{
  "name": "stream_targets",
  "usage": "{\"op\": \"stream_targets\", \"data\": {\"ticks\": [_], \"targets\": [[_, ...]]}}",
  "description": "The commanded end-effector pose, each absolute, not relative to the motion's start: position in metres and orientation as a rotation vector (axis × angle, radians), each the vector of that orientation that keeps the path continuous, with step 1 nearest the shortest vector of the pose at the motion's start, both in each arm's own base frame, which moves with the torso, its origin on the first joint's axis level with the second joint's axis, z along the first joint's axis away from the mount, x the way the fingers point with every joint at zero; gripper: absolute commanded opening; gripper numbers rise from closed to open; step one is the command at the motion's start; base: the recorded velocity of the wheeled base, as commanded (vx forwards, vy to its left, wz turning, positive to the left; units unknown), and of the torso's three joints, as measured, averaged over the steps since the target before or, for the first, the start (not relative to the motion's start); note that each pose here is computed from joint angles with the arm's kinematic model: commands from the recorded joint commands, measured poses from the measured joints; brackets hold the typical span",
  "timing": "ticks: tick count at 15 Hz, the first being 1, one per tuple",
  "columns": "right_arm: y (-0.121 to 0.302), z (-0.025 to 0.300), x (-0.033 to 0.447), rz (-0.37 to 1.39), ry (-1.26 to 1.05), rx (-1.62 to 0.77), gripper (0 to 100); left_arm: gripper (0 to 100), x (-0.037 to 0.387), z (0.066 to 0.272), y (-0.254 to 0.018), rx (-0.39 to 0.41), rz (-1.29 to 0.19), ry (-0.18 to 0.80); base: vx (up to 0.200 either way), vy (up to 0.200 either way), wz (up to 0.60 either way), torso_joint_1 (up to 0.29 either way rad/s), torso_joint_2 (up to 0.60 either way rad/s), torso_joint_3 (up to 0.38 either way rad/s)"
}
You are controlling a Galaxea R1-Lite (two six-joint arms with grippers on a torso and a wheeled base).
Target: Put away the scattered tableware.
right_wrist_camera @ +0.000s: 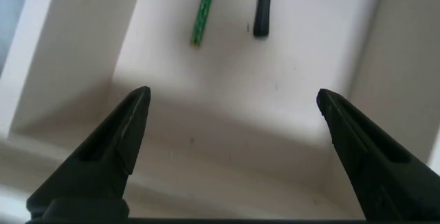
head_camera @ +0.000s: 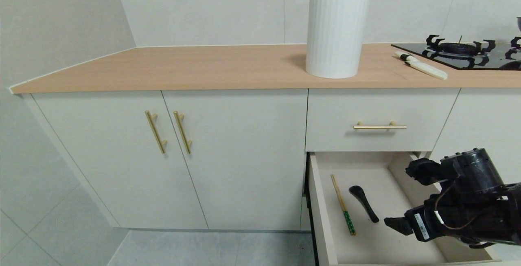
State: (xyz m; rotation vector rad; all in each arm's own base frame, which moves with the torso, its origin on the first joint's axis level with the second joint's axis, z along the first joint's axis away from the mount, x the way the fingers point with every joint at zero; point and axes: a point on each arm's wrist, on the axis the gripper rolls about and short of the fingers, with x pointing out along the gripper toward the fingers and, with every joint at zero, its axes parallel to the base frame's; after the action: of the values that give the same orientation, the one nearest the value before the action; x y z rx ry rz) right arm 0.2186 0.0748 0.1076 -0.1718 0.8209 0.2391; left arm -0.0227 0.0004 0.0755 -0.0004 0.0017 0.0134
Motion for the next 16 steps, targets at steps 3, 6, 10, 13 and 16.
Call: {"op": "stream_targets", "data": {"ticks": [3, 6, 10, 13, 16], "targets": [[0.072, 0.12, 0.212, 0.244, 0.793, -0.177, 100, 100, -0.023, 0.076, 0.0, -0.002, 0.014, 0.003, 0.0, 0.0, 0.0, 0.0, 0.0, 0.0], [0.071, 0.12, 0.207, 0.257, 0.81, -0.215, 100, 100, -0.023, 0.076, 0.0, -0.002, 0.015, 0.003, -0.2, 0.0, 0.0, 0.002, 0.0, 0.002], [0.069, 0.121, 0.196, 0.294, 0.831, -0.282, 100, 100, -0.023, 0.076, 0.0, -0.002, 0.014, 0.003, -0.15, 0.0, 0.0, 0.002, 0.0, 0.005], [0.07, 0.118, 0.189, 0.327, 0.837, -0.332, 100, 100, -0.023, 0.076, 0.0, -0.002, 0.014, 0.003, 0.0, 0.0, 0.0, 0.0, 0.0, 0.0], [0.069, 0.114, 0.171, 0.43, 0.824, -0.431, 100, 100, -0.023, 0.076, 0.0, -0.002, 0.014, 0.003, 0.0, 0.0, 0.0, 0.0, 0.0, 0.0]]}}
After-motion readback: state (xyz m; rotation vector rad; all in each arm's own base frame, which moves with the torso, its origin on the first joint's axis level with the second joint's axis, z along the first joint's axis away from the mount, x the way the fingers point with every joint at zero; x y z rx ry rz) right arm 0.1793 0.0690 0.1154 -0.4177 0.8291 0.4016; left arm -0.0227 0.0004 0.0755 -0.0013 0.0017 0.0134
